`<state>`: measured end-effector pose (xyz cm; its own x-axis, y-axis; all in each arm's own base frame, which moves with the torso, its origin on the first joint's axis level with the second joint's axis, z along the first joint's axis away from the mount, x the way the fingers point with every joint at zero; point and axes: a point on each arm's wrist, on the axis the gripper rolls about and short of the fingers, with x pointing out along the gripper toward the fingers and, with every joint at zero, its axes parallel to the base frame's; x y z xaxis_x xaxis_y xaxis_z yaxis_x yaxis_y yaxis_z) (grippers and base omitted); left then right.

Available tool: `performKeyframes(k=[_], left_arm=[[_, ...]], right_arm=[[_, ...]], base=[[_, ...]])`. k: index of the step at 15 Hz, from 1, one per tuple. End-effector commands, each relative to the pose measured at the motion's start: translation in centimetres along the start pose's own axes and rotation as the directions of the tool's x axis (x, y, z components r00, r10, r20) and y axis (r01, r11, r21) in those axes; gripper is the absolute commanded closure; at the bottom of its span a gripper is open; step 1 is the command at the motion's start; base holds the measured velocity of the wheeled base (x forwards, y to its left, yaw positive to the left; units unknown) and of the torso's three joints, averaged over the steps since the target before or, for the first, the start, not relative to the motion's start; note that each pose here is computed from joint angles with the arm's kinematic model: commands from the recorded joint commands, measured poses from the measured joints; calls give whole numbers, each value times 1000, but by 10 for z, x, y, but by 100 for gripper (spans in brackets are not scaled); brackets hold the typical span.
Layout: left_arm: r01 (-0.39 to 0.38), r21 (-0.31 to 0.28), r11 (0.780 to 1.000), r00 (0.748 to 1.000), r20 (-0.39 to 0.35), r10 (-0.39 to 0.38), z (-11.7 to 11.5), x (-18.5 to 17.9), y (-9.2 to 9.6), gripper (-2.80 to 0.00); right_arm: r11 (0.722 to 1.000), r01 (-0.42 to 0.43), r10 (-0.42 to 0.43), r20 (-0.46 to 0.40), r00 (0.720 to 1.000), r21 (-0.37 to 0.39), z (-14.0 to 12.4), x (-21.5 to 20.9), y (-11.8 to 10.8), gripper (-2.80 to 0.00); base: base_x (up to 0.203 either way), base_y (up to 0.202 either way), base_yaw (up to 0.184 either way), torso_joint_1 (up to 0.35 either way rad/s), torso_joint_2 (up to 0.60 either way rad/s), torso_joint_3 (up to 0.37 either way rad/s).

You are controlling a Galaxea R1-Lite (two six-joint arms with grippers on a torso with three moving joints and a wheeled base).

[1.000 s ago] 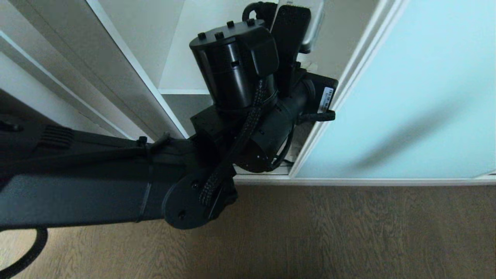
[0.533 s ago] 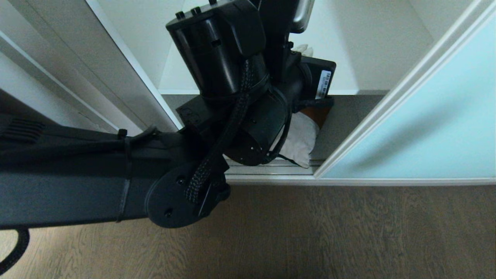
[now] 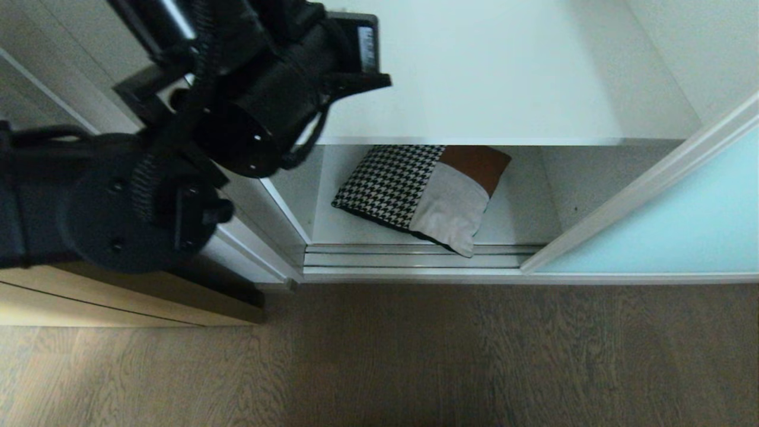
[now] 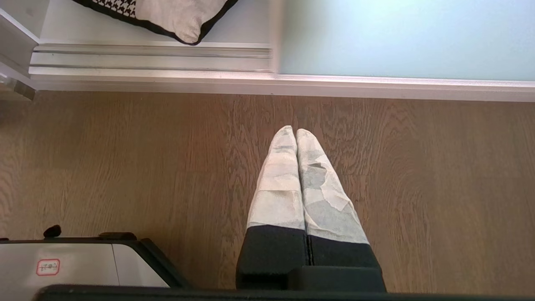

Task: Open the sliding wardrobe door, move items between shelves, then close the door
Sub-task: Open the door

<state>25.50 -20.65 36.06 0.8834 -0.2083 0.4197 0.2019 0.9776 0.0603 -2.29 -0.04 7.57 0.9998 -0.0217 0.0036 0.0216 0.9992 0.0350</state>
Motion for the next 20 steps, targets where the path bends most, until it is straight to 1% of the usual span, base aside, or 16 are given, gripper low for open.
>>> performKeyframes(k=[1, 2, 3, 4, 5, 6, 7, 9, 10, 11, 13, 14, 15, 18, 20], left_arm=[[-140, 47, 989, 990, 26, 139, 26, -11, 59, 0], [-191, 79, 978, 982, 11, 191, 29, -18, 80, 0], [-251, 122, 960, 967, -16, 255, 25, -28, 103, 0], [-303, 172, 937, 946, -60, 317, 14, -44, 124, 0], [-349, 213, 913, 923, -92, 374, 7, -62, 141, 0], [-380, 242, 893, 901, -123, 417, 1, -88, 152, 0], [-406, 259, 876, 883, -137, 449, -1, -111, 158, 0], [-448, 285, 847, 848, -165, 504, -8, -161, 161, 0], [-466, 292, 836, 835, -168, 524, -11, -181, 161, 0], [-485, 304, 820, 816, -178, 549, -17, -201, 162, 0], [-518, 328, 790, 783, -191, 592, -27, -227, 163, 0], [-530, 336, 779, 771, -191, 607, -30, -236, 164, 0], [-536, 334, 775, 769, -186, 612, -31, -243, 164, 0], [-540, 316, 780, 772, -182, 608, -38, -266, 161, 0], [-538, 313, 782, 770, -195, 608, -45, -287, 158, 0]], right_arm=[[1000, 0, 0, -1, 1000, 0, 0, 0, 0, 0], [1000, 0, 0, -1, 1000, 0, 0, 0, 0, 0], [1000, 0, 0, -1, 1000, 0, 0, 0, 0, 0], [1000, 0, 0, -1, 1000, 0, 0, 0, 0, 0], [1000, 0, 0, -1, 1000, 0, 0, 0, 0, 0], [1000, 0, 0, -1, 1000, 0, 0, 0, 0, 0], [1000, 0, 0, -1, 1000, 0, 0, 0, 0, 0], [1000, 0, 0, -1, 1000, 0, 0, 0, 0, 0], [1000, 0, 0, -1, 1000, 0, 0, 0, 0, 0], [1000, 0, 0, -1, 1000, 0, 0, 0, 0, 0], [1000, 0, 0, -1, 1000, 0, 0, 0, 0, 0], [1000, 0, 0, -1, 1000, 0, 0, 0, 0, 0], [1000, 0, 0, -1, 1000, 0, 0, 0, 0, 0], [1000, 0, 0, -1, 1000, 0, 0, 0, 0, 0], [1000, 0, 0, -1, 1000, 0, 0, 0, 0, 0]], base=[[0, 0, 0, 0, 0, 0], [0, 0, 0, 0, 0, 0], [0, 0, 0, 0, 0, 0], [0, 0, 0, 0, 0, 0], [0, 0, 0, 0, 0, 0], [0, 0, 0, 0, 0, 0], [0, 0, 0, 0, 0, 0], [0, 0, 0, 0, 0, 0], [0, 0, 0, 0, 0, 0], [0, 0, 0, 0, 0, 0], [0, 0, 0, 0, 0, 0], [0, 0, 0, 0, 0, 0], [0, 0, 0, 0, 0, 0], [0, 0, 0, 0, 0, 0], [0, 0, 0, 0, 0, 0]])
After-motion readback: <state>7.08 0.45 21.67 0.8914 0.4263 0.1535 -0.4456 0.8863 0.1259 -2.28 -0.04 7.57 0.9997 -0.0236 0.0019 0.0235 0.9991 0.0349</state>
